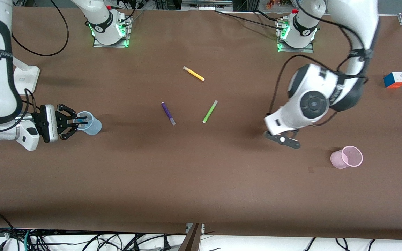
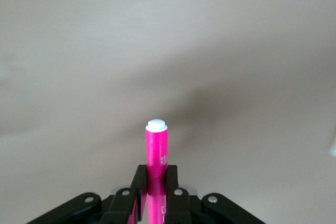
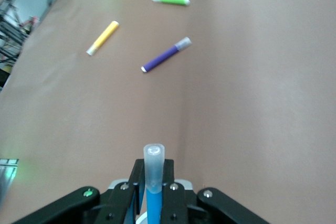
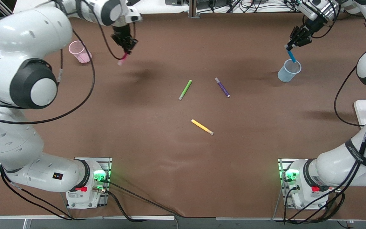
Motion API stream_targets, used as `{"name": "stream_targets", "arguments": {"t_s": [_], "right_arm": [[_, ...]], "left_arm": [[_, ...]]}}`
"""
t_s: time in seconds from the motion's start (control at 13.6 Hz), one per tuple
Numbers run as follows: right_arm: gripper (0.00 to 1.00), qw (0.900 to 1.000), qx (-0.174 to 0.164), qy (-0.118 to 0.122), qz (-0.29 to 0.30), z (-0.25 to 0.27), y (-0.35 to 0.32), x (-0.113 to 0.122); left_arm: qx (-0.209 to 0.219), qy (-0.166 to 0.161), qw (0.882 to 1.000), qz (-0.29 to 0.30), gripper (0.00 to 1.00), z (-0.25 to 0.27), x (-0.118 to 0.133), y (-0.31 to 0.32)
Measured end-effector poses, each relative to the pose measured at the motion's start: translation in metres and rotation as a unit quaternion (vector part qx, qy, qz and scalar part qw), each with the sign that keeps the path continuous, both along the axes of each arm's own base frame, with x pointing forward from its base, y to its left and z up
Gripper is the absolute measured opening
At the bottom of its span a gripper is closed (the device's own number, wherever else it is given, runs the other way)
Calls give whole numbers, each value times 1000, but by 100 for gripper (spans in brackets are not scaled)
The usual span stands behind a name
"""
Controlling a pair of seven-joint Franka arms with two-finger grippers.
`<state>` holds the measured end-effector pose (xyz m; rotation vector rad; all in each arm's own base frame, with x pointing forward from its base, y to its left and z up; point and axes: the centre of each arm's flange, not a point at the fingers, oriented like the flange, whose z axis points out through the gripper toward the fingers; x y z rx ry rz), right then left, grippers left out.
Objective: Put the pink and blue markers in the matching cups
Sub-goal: 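Carry the blue marker to the blue cup while the left gripper lifts pink, then open the right gripper over the blue cup while the left gripper nears pink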
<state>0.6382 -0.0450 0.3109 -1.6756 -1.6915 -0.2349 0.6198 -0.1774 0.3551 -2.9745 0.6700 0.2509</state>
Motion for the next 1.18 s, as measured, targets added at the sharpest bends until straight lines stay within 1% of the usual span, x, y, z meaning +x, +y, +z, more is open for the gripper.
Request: {"name": "stream_targets", "arguments": {"t_s": [0.07,0.15,0.22,0.37,0.44,0.51,0.66,0.74,0.81,0.88,0.96,1.03,1.1,1.18], "right_arm": [[17,1000,28,-3,10,-18,-8,-3],[17,999,47,-4,17,-33,-14,-6],[17,998,58,-2,20,-45,-17,-7],[17,998,66,3,21,-54,-18,-9],[23,998,66,3,20,-54,-20,-9],[31,998,67,5,18,-53,-22,-10],[52,998,62,15,1,-48,-29,-10],[64,998,54,26,-16,-41,-33,-9],[73,997,43,43,-38,-32,-35,-7],[85,995,26,65,-64,-18,-36,-4],[96,992,1,87,-93,-3,-36,-1],[100,986,-41,108,-119,13,-38,0],[100,976,-94,129,-145,30,-38,1],[100,962,-145,148,-176,46,-37,2]], "left_arm": [[19,-8,999,-30,19,7,8,27],[26,-15,998,-55,19,12,15,52],[24,-29,996,-82,19,18,23,74],[11,-62,989,-131,19,28,38,115],[-1,-77,986,-150,19,32,44,138],[-25,-90,982,-163,19,34,48,160],[-74,-114,973,-188,19,36,52,204],[-91,-128,967,-201,19,35,53,224],[-109,-140,961,-214,19,31,53,242],[-131,-153,953,-228,19,25,53,260],[-149,-167,944,-244,19,19,53,272],[-163,-180,935,-260,19,11,53,281],[-176,-189,926,-275,19,3,53,289],[-188,-197,918,-289,19,-5,53,296]]}}
